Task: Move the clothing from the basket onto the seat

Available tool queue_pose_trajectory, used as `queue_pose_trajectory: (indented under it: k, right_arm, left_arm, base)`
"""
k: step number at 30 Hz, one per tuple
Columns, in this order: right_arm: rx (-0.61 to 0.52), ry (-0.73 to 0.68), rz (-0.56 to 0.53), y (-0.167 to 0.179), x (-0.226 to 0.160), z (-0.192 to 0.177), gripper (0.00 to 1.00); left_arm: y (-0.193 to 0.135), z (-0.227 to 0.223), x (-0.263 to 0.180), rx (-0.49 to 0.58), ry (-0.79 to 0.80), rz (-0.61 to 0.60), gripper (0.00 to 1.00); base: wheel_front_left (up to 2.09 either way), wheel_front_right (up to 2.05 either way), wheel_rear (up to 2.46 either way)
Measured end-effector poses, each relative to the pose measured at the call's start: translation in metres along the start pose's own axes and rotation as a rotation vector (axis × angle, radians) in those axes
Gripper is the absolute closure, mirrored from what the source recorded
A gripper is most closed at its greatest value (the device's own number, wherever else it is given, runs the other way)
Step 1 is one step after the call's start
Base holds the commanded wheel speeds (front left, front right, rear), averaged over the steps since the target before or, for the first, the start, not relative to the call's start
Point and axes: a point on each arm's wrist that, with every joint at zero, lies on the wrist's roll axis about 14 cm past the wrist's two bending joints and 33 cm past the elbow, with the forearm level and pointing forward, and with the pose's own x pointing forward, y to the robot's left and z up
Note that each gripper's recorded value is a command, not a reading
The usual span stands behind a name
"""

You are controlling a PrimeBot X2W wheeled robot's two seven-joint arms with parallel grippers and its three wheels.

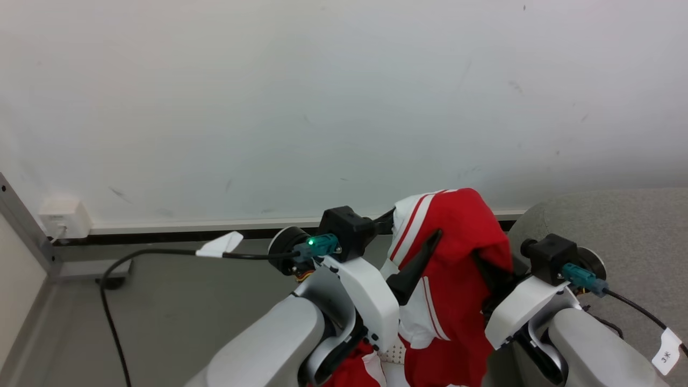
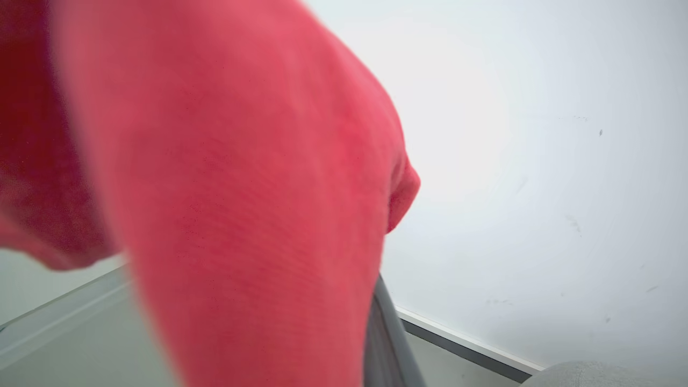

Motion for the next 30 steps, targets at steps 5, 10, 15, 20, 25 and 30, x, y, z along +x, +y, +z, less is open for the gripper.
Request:
queue_pose_trajectory:
  k: [5, 10, 15, 20, 25, 30]
  right_arm:
    - [-0.013, -0.021, -0.062, -0.026, -0.003, 0.008, 1.00]
    - [-0.033, -0.044, -0.096, -0.041, -0.007, 0.017, 1.00]
    - [-0.046, -0.048, -0.125, -0.054, -0.013, 0.019, 1.00]
    - [-0.054, -0.053, -0.157, -0.067, -0.021, 0.022, 1.00]
    - [-0.057, -0.054, -0.178, -0.074, -0.027, 0.022, 1.00]
    - [-0.058, -0.057, -0.199, -0.081, -0.033, 0.024, 1.00]
  left_arm:
    - [0.001, -0.010, -0.002, -0.002, 0.017, 0.002, 0.00]
    - [-0.002, -0.019, -0.002, -0.005, 0.024, -0.005, 0.00]
    - [-0.006, -0.029, -0.002, -0.015, 0.035, -0.018, 0.00]
    - [-0.008, -0.040, -0.001, -0.018, 0.054, -0.022, 0.00]
    - [-0.012, -0.049, 0.000, -0.024, 0.069, -0.033, 0.00]
    - [-0.017, -0.053, 0.003, -0.029, 0.077, -0.047, 0.00]
  base:
    - [0.00, 0.00, 0.00]
    - [0.00, 0.00, 0.00]
    - [0.00, 0.00, 0.00]
    - [0.00, 0.00, 0.00]
    - [0.00, 0.00, 0.00]
    - [0.00, 0.00, 0.00]
